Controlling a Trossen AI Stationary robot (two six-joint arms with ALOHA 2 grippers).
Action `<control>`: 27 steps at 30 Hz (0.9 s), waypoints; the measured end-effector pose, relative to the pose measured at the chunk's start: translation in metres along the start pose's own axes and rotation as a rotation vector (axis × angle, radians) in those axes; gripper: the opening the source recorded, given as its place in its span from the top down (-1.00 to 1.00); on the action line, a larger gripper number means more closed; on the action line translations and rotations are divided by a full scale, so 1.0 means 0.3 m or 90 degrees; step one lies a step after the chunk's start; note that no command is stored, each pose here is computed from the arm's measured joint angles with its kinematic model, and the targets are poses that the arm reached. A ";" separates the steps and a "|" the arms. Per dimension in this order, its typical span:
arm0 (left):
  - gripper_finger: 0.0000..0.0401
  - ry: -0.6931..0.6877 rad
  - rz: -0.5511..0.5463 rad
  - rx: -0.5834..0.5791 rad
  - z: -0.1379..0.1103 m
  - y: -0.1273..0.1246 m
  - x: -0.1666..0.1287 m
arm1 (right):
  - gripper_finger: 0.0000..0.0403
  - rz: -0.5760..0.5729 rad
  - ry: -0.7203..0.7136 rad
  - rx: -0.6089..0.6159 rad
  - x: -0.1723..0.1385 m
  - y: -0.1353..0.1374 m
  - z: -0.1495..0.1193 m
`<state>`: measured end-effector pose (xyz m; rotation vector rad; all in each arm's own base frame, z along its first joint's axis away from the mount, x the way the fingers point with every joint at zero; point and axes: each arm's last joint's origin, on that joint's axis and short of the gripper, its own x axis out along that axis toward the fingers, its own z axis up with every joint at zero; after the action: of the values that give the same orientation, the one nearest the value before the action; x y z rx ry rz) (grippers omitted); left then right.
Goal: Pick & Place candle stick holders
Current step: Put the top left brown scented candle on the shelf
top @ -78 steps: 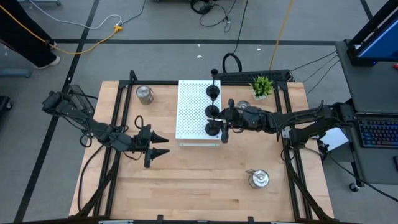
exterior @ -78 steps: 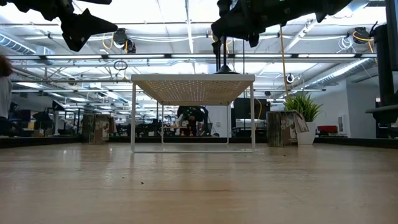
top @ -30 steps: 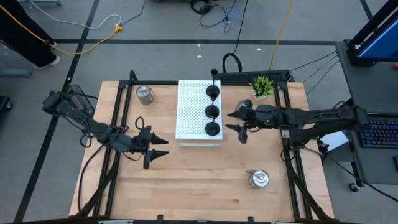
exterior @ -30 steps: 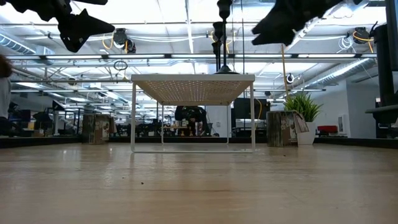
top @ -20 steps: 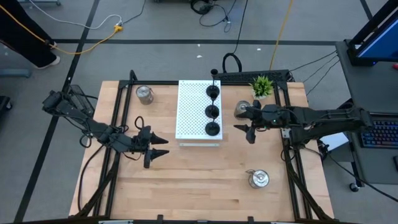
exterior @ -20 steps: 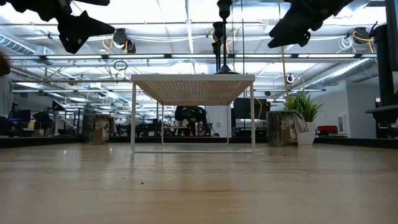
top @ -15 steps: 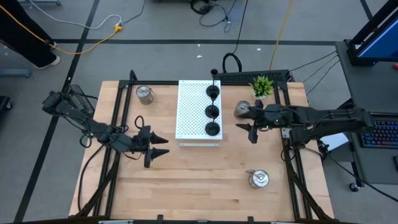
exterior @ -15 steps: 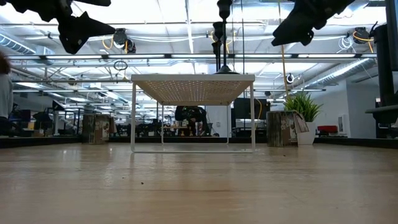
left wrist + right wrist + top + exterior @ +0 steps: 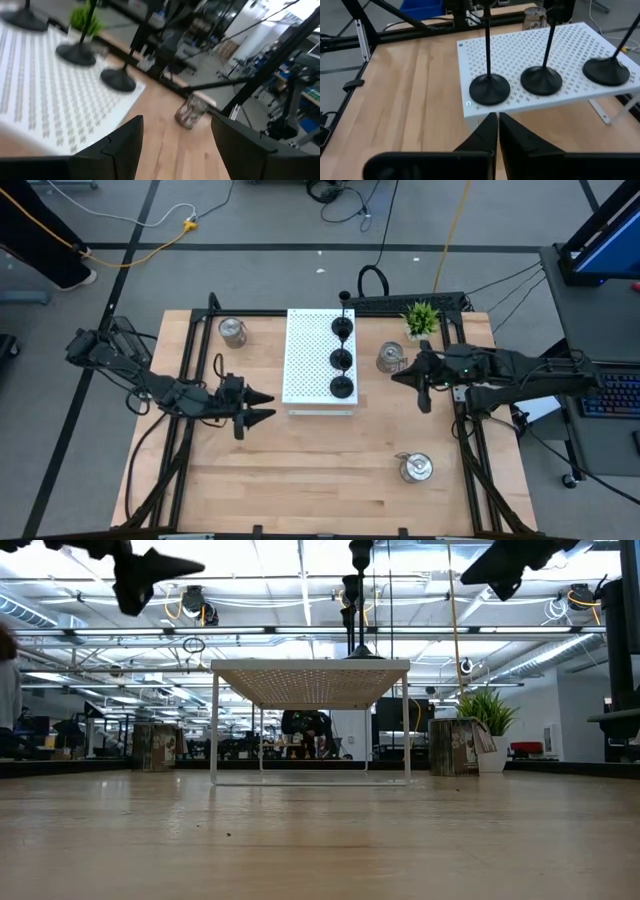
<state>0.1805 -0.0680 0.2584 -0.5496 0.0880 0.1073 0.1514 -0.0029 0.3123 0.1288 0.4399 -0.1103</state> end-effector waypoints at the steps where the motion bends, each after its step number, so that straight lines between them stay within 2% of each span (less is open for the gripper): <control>1: -0.20 -0.012 -0.006 0.007 0.007 -0.003 0.001 | 0.95 -0.001 0.005 0.000 -0.007 -0.001 -0.004; 7: -0.20 -0.090 -0.047 0.037 0.050 -0.026 -0.002 | 0.99 -0.003 0.019 0.002 -0.035 -0.005 -0.020; 9: -0.20 -0.127 -0.037 0.038 0.066 -0.031 -0.005 | 1.00 -0.002 0.017 -0.001 -0.038 -0.006 -0.020; 14: -0.20 -0.219 0.126 -0.014 0.100 -0.017 -0.010 | 1.00 -0.003 0.017 -0.003 -0.038 -0.006 -0.019; 16: -0.20 -0.231 0.192 -0.016 0.120 -0.009 -0.007 | 1.00 -0.004 0.017 -0.003 -0.037 -0.006 -0.019; 19: -0.20 -0.200 0.268 0.005 0.162 0.007 0.005 | 1.00 -0.006 0.017 0.001 -0.037 -0.007 -0.019; 22: -0.20 -0.147 0.347 0.017 0.238 0.028 0.009 | 1.00 -0.020 0.014 0.014 -0.037 -0.009 -0.019; 27: -0.20 -0.036 0.479 -0.005 0.360 0.105 -0.004 | 1.00 -0.041 0.009 0.030 -0.037 -0.012 -0.018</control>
<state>0.1814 0.0155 0.3340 -0.4981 0.2358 0.8553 0.1387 -0.0048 0.3120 0.1620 0.4560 -0.1837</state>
